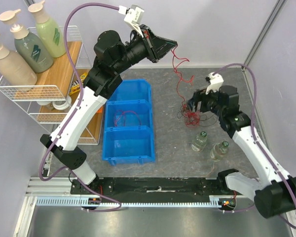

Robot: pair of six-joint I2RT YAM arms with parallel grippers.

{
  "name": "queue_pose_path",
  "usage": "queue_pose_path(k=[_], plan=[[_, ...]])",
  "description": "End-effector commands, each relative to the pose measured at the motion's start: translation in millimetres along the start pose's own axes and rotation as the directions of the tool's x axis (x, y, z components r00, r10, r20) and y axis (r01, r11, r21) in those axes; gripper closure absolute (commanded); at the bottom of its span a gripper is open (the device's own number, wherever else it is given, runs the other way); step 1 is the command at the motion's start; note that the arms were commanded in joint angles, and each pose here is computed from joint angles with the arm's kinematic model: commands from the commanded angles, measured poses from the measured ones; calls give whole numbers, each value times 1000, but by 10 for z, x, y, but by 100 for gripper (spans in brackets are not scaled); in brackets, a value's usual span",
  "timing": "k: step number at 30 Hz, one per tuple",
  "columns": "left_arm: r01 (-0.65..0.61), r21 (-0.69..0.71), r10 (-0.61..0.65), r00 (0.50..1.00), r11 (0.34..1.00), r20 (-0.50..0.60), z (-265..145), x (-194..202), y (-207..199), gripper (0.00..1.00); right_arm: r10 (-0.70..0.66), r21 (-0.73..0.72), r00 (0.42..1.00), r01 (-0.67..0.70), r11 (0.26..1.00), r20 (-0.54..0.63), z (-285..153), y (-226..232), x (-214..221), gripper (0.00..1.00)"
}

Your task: Untangle the cables

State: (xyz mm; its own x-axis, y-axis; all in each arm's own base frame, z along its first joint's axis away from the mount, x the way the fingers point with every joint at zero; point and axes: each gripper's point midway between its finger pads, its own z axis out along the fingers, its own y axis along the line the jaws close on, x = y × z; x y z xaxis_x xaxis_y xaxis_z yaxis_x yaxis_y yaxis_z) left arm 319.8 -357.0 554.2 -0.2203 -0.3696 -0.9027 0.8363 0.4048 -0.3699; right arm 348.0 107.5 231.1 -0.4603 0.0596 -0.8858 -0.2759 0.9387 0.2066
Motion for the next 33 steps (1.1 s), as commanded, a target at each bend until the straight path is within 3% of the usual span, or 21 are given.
queue_pose_path(k=[1, 8, 10, 13, 15, 18, 20, 22, 24, 27, 31, 33], plan=[[-26, 86, 16, 993, 996, 120, -181, -504, -361, 98, -209, -275, 957, 259, 926, 200, -184, 785, -244, 20], [-20, 162, -4, 990, 987, 144, -328, -685, -613, 98, -169, -224, 933, 246, 943, 318, 118, 868, -394, 19], [-25, 176, -3, 988, 984, 154, -395, -742, -685, 98, -91, -199, 936, 167, 966, 341, 303, 845, -506, 24], [-65, 181, 31, 983, 981, 183, -578, -862, -812, 98, -45, -40, 934, 63, 997, 354, 405, 638, -978, 58], [-99, 134, 70, 975, 986, 209, -771, -910, -814, 98, -82, 48, 898, 68, 997, 432, 129, 629, -1719, 80], [-133, 15, 126, 963, 991, 240, -1022, -890, -667, 98, -119, 91, 844, 83, 992, 524, -541, 738, -2606, 99], [-134, -65, 145, 963, 989, 229, -1090, -751, -477, 98, -121, 93, 797, 82, 992, 591, -938, 783, -2910, 100], [-126, -142, 154, 965, 982, 213, -1125, -614, -282, 98, -142, 130, 790, 79, 988, 597, -1058, 708, -2898, 100], [-119, -205, 157, 971, 971, 179, -1128, -426, -83, 98, -153, 224, 825, 33, 974, 544, -897, 464, -2620, 100], [-103, -253, 139, 982, 962, 131, -1111, -177, 121, 98, -147, 253, 891, 38, 967, 430, -675, 320, -2253, 100], [-105, -207, 130, 985, 973, 110, -1067, -167, 39, 98, -137, 240, 804, -8, 971, 579, -1255, 350, -2568, 100], [-100, -185, 123, 985, 978, 119, -1063, -189, -11, 98, -175, 312, 811, -9, 950, 558, -1154, 218, -2543, 100]])
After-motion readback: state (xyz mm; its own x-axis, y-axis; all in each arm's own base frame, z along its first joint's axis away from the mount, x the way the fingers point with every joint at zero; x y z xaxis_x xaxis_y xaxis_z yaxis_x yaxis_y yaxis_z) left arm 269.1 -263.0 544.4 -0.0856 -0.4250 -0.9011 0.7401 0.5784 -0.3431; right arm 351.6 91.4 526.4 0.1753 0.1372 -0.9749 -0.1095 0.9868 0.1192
